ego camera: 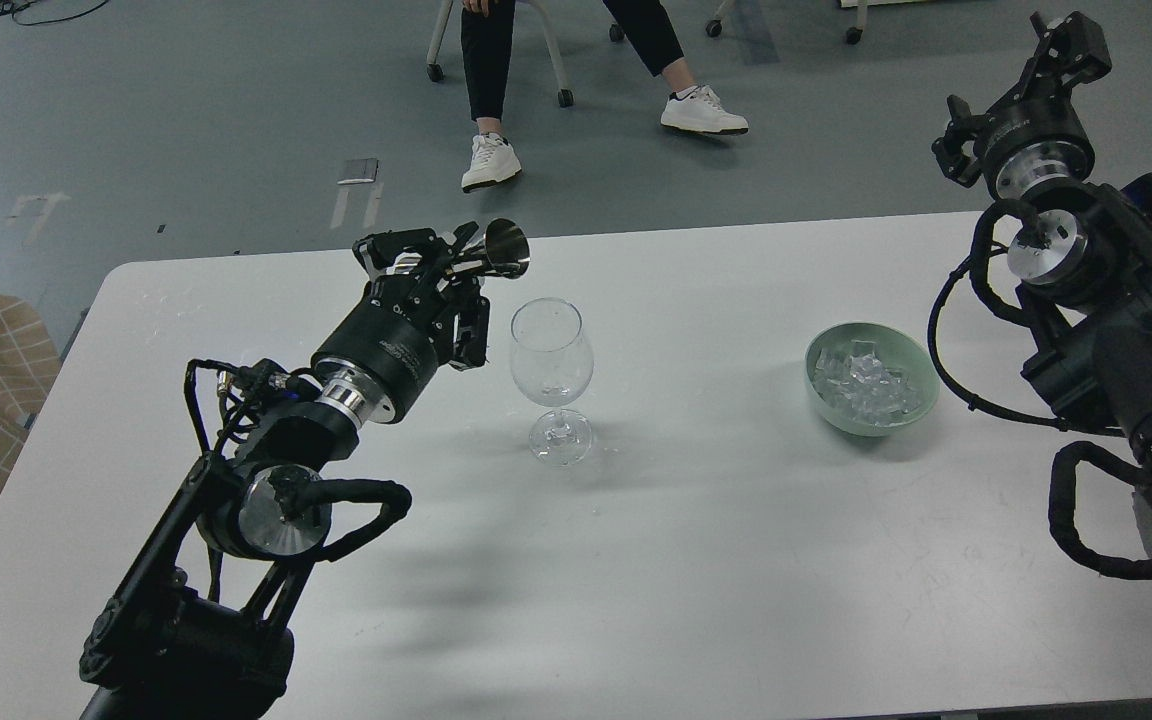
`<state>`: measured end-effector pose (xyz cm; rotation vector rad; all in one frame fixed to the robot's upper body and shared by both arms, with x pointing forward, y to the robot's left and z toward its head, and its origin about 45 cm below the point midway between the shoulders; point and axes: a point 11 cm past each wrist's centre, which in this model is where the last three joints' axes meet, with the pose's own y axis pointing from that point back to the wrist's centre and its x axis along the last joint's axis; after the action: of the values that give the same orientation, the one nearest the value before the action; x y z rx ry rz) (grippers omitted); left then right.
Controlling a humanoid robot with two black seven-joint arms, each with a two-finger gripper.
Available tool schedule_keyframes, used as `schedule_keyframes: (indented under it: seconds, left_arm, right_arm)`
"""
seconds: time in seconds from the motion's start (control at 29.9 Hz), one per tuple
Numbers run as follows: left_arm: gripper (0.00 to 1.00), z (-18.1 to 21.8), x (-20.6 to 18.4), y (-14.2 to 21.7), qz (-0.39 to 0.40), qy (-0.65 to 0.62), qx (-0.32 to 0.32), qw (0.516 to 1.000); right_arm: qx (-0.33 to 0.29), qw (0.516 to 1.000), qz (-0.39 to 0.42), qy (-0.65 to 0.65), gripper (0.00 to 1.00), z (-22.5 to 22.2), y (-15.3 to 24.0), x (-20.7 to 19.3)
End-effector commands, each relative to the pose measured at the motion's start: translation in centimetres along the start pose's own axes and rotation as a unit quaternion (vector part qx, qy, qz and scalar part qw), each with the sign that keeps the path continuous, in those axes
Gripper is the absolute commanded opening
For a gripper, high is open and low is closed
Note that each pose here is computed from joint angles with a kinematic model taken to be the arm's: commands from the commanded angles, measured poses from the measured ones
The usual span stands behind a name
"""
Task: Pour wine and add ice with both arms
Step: 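Tilt the jigger with the left gripper to pour into the glass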
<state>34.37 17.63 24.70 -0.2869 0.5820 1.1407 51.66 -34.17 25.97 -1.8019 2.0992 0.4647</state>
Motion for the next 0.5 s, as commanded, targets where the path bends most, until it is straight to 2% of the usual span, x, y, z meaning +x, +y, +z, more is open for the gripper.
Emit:
schedule_keyframes:
  seconds: [0.0, 0.47]
  left_arm:
    - [0.00, 0.23, -0.01, -0.17, 0.000, -0.007, -0.002, 1.000]
    - [0.00, 0.06, 0.13, -0.58, 0.007, -0.077, -0.004, 0.997]
  right_arm:
    - [0.001, 1.000, 0.000, 0.001, 1.00, -0.07, 0.00, 0.07]
    - [0.005, 1.000, -0.002, 0.002, 1.00, -0.49, -0.04, 0.04]
